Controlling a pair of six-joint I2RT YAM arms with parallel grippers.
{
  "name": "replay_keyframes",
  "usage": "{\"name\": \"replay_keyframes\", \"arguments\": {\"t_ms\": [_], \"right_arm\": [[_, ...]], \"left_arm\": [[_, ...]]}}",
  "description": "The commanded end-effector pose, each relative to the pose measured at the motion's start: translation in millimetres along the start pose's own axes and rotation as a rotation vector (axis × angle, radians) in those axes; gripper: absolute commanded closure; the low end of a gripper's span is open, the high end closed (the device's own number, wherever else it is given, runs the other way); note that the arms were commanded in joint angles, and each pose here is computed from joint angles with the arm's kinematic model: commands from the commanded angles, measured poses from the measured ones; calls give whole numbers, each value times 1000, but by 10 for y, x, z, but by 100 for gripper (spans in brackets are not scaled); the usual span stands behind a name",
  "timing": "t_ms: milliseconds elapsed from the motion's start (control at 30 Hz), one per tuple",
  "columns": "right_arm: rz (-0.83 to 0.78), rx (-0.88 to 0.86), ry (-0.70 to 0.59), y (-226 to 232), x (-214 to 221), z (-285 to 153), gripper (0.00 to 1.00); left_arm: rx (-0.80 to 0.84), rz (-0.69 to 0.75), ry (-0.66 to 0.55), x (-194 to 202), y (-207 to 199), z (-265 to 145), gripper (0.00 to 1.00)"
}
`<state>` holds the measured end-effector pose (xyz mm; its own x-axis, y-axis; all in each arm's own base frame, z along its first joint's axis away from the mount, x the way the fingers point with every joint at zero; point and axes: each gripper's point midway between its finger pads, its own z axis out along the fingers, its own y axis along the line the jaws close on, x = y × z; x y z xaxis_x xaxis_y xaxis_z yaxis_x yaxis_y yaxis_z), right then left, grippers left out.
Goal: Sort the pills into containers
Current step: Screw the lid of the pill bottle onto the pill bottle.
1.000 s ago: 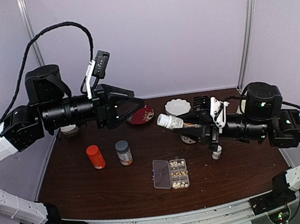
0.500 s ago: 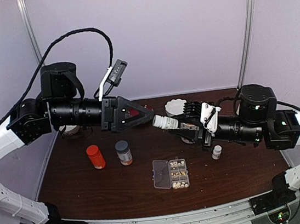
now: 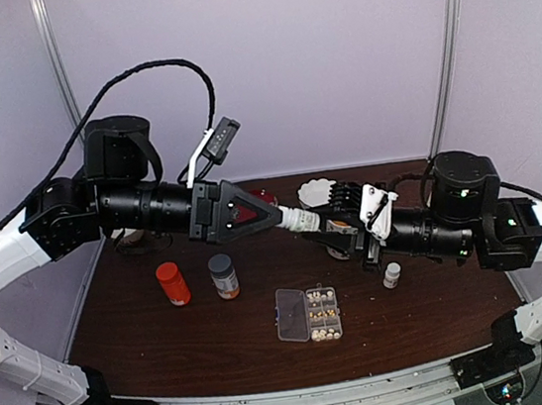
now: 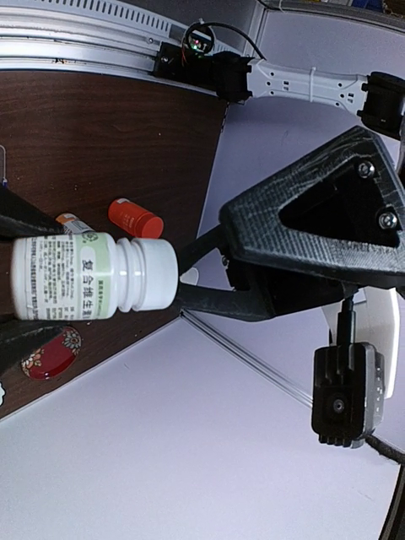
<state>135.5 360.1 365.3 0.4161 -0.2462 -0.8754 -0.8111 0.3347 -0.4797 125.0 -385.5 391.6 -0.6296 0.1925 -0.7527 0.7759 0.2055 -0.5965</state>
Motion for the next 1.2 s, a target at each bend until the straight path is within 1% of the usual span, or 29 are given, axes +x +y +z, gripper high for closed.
{"name": "replay_keyframes", "arguments": {"t_ms": [0, 33, 433, 500, 567, 600, 667, 767, 1000, 1167], "right_arm": [[3, 29, -38, -93, -176, 7, 100], [5, 26, -37, -86, -178, 13, 100], [3, 19, -20, -55, -138, 44, 100], [3, 17, -16, -49, -126, 49, 100], [2, 13, -14, -38, -122, 51, 100], [1, 9, -11, -28, -113, 54, 100], [0, 6, -7, -20, -104, 55, 100], [1, 3, -2, -7, -90, 55, 100], [1, 4, 5, -4, -72, 68, 100], [2, 6, 2, -11, -88, 74, 100]], "left_arm": [[33, 0, -9, -87, -79, -2, 29], [37, -1, -4, -75, -84, 6, 30], [48, -5, 23, -40, -80, 59, 61], [41, -6, 24, -40, -66, 58, 61], [41, -5, 24, -43, -68, 55, 50], [41, -5, 23, -46, -70, 53, 46], [37, -2, 16, -57, -73, 40, 46], [32, -1, 13, -62, -66, 32, 56], [34, -4, 26, -36, -60, 53, 71], [33, -1, 31, -30, -49, 64, 85]]}}
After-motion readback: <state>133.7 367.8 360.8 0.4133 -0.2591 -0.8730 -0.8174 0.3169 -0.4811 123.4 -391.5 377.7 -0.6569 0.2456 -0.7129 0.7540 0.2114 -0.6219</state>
